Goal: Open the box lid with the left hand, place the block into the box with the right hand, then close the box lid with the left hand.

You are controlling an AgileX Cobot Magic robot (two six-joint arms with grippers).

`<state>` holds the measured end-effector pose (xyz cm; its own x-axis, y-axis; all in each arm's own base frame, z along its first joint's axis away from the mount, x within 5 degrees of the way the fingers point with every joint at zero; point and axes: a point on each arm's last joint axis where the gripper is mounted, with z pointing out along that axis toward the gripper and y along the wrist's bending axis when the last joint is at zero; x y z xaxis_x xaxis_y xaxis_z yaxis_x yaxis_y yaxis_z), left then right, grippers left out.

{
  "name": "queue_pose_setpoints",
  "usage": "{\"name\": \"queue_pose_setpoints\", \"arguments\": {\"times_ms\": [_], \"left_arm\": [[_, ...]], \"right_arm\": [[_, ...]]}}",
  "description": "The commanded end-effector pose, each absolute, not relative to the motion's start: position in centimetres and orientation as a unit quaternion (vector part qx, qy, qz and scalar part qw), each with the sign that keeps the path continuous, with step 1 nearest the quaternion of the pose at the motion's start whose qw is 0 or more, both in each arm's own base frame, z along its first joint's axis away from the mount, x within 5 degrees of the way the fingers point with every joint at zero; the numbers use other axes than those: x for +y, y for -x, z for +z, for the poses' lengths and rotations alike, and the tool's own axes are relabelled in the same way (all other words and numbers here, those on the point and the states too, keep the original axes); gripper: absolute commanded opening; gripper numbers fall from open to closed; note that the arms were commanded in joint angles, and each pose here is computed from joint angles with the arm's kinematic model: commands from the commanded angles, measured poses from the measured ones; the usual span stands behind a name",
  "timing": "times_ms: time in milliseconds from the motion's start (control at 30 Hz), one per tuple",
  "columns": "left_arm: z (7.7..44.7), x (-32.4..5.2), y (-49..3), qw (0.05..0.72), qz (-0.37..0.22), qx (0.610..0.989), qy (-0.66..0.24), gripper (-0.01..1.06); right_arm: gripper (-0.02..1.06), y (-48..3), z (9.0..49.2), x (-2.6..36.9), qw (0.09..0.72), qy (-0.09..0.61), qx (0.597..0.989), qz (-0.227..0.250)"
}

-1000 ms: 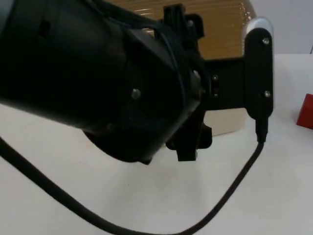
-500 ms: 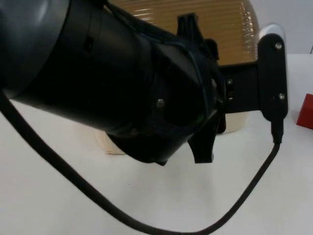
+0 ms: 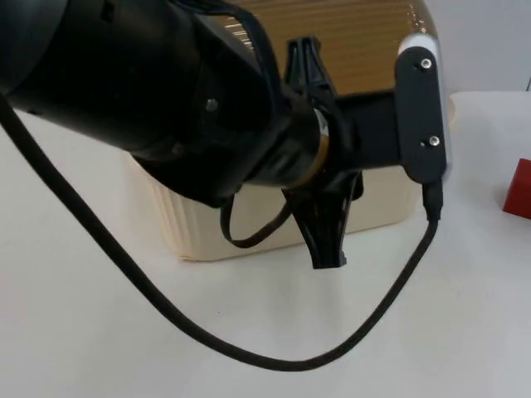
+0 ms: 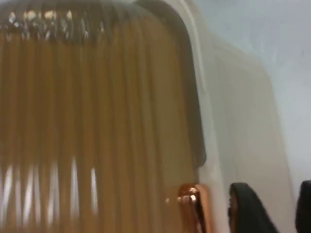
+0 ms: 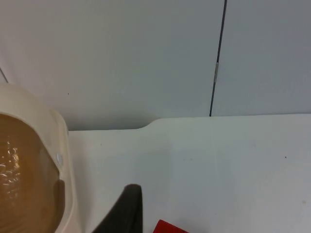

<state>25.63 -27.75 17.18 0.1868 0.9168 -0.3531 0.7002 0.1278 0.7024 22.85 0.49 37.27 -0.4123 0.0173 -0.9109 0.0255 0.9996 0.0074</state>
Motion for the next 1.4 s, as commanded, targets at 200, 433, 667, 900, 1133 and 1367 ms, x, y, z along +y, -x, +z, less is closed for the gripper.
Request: {"name": "queue_pose_setpoints", "arguments": {"times_ms": [200,433,667,900,1133,1367], "left_arm": [[17.5,-27.8,-25.7,0.422,0.124,0.62,-0.65,0.0],[18.0,-27.5,-26.3,0.431,0.159,0.626,-0.63,0.0],[18.1,-27.7,-26.4,0.432,0.14,0.626,-0.634,0.0],[18.0,-27.2,-26.9,0.429,0.12,0.64,-0.626,0.0],[17.7,-27.4,-26.7,0.426,0.106,0.637,-0.634,0.0],[17.5,-27.3,-26.9,0.422,0.112,0.639,-0.633,0.0]], "right_arm": [[1.04,-22.8,37.5,0.5,0.545,-0.009,0.839,-0.008],[1.04,-22.9,37.5,0.5,0.544,-0.009,0.839,-0.008],[1.04,-22.9,37.5,0.5,0.544,-0.009,0.839,-0.008],[1.04,-22.9,37.5,0.5,0.544,-0.009,0.839,-0.008],[1.04,-22.9,37.5,0.5,0.544,-0.009,0.839,-0.008],[1.04,-22.9,37.5,0.5,0.544,-0.009,0.839,-0.008]]}}
